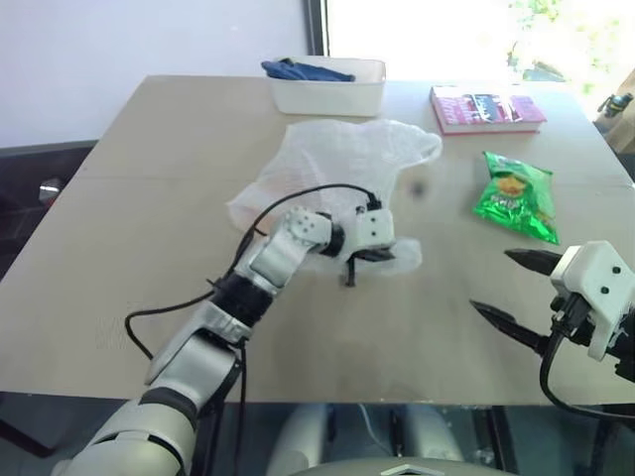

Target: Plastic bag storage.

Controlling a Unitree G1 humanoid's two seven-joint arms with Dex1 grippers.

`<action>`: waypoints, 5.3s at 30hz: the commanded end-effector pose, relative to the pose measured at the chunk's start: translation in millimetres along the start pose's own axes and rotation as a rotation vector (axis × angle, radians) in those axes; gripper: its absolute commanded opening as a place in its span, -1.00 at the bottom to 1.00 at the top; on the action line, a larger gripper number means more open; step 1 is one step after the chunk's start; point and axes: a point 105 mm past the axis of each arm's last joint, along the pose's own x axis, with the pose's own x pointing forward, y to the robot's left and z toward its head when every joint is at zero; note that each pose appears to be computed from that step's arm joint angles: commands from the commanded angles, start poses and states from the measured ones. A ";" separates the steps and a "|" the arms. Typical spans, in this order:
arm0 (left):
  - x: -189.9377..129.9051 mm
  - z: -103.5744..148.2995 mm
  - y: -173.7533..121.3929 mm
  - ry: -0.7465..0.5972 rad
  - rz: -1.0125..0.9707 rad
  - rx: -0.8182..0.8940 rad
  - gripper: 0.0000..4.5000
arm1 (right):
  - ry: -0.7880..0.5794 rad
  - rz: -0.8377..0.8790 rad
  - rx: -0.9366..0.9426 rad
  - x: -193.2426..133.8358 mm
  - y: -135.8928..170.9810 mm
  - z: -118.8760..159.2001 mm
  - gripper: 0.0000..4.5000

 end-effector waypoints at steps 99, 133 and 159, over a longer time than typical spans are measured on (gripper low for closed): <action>-190.2 72.2 -63.3 -0.661 0.169 -0.227 -1.00 | -0.452 -0.034 -0.933 103.3 -76.5 157.5 -0.97; -193.7 94.6 -58.4 -0.777 0.192 -0.221 -1.00 | -0.574 0.161 -1.170 241.8 4.5 142.4 -0.97; -198.9 90.4 -23.8 -0.910 0.442 -0.268 -1.00 | -0.387 0.130 -0.665 171.3 -51.1 123.7 0.97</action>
